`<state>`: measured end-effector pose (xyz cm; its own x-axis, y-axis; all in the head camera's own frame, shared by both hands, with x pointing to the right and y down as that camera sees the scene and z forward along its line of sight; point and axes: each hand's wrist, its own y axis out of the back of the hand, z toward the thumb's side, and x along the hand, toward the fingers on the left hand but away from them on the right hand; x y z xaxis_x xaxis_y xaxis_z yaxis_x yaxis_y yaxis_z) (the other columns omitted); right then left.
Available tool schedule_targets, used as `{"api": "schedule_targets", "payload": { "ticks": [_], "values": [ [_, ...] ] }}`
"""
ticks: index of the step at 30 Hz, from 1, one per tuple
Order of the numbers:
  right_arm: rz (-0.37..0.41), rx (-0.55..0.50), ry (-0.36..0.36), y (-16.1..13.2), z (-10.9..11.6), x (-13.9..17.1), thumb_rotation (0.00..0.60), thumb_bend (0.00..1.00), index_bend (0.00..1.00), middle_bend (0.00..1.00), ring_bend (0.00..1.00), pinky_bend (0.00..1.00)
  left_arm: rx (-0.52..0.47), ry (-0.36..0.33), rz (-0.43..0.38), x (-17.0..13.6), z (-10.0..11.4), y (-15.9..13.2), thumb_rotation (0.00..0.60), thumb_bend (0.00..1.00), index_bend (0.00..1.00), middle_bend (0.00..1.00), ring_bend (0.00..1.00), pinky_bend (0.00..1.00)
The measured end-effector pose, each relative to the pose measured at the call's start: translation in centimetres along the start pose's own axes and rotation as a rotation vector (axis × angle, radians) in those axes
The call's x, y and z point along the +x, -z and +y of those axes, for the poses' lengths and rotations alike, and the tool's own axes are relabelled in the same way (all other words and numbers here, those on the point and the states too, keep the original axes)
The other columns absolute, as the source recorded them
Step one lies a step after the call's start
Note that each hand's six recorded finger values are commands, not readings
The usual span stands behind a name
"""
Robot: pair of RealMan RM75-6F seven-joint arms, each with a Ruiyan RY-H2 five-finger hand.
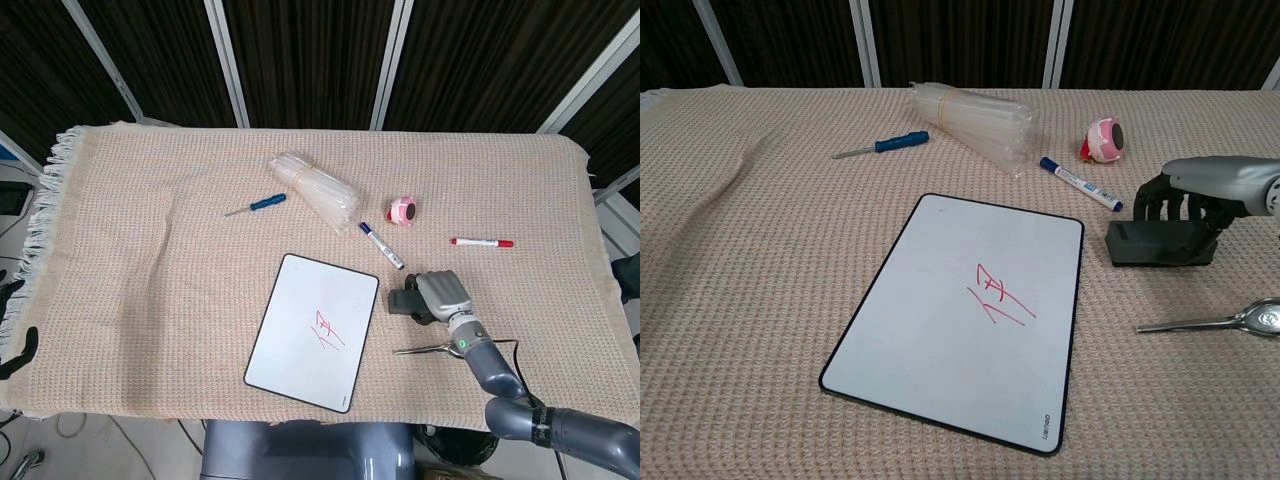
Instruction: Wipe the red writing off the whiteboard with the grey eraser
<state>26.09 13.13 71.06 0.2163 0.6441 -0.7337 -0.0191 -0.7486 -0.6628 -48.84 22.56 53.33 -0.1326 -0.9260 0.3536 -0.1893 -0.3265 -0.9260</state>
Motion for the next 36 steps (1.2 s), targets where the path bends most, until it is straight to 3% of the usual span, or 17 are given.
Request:
{"api": "schedule_targets", "payload": {
  "ticks": [9, 16, 36],
  "values": [
    [0.051, 0.001, 0.018, -2.5, 1.1, -0.5, 0.6, 0.48, 0.52, 0.48, 0.44, 0.51, -0.004, 0.001, -0.001, 0.0, 0.0, -0.1, 0.6, 0.42, 0.16, 0.02, 0.0, 0.0],
    [0.111, -0.046, 0.033, -6.1, 1.7, -1.5, 0.6, 0.48, 0.52, 0.48, 0.44, 0.51, -0.008, 0.003, 0.003, 0.0, 0.0, 0.0, 0.6, 0.42, 0.16, 0.02, 0.0, 0.0],
    [0.185, -0.079, 0.071, -14.2, -1.2, -3.6, 0.6, 0.48, 0.52, 0.48, 0.44, 0.51, -0.015, 0.011, 0.001, -0.1, -0.2, -0.1, 0.6, 0.42, 0.16, 0.02, 0.0, 0.0]
  ]
}}
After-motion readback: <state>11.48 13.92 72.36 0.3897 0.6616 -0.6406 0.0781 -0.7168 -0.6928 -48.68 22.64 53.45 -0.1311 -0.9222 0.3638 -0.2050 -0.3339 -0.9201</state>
